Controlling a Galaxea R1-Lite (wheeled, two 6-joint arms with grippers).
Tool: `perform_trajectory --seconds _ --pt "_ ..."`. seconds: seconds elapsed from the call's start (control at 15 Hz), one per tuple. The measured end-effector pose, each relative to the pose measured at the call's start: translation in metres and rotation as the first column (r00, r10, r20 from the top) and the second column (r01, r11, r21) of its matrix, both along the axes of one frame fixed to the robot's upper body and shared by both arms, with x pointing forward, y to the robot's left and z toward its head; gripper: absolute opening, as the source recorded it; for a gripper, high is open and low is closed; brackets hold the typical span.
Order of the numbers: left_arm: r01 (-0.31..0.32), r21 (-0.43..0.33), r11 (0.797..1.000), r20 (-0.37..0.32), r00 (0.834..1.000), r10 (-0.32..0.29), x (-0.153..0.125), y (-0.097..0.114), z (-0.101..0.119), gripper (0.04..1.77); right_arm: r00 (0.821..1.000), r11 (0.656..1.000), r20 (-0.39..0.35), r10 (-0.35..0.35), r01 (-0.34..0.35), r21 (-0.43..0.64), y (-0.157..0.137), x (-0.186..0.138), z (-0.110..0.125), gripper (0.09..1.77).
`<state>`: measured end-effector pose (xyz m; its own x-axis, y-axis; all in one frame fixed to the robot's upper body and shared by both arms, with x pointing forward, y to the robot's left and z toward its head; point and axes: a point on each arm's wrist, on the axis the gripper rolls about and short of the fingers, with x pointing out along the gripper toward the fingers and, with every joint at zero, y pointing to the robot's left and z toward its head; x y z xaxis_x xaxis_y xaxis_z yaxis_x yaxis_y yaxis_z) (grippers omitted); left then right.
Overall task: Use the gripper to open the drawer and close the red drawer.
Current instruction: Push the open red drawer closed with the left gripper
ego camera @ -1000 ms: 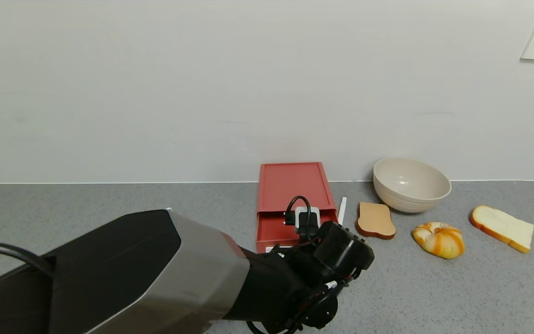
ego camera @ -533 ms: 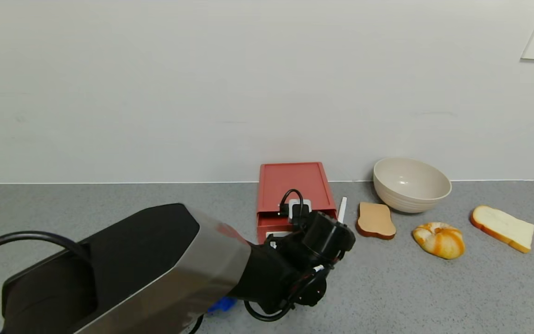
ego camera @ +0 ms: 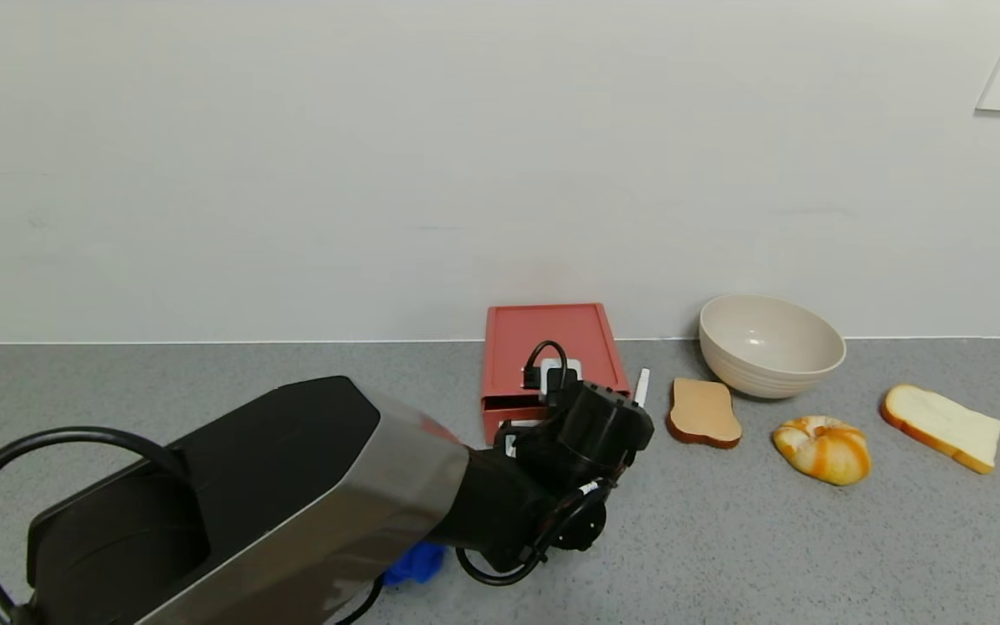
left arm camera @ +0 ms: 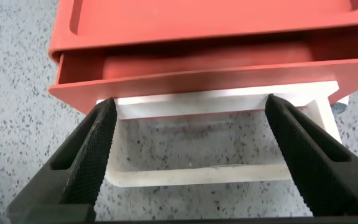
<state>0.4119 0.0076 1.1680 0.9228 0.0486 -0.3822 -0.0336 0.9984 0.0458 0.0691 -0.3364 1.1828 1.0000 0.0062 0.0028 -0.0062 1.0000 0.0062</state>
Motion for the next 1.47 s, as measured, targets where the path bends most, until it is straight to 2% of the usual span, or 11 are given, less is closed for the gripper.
perform_trajectory --seconds 0.53,1.07,1.27,1.47 --pt "-0.008 0.004 1.000 0.016 1.000 0.008 0.022 0.004 0.001 1.72 1.000 1.000 0.000 0.000 0.000 0.000 0.000 0.000 0.000 1.71" --pt "-0.004 0.015 1.000 0.016 1.000 0.004 0.022 0.006 0.005 1.72 1.000 1.000 0.000 0.000 0.000 0.000 0.000 0.000 0.000 1.71" --pt "0.012 0.026 1.000 0.031 0.999 -0.013 0.013 0.011 0.028 1.72 1.000 1.000 0.000 0.001 -0.001 0.000 0.000 0.000 0.000 1.71" --pt "0.056 0.043 0.998 0.070 0.996 -0.059 -0.003 0.024 0.070 1.72 1.000 1.000 0.000 0.000 0.000 0.000 0.000 0.000 0.000 1.71"
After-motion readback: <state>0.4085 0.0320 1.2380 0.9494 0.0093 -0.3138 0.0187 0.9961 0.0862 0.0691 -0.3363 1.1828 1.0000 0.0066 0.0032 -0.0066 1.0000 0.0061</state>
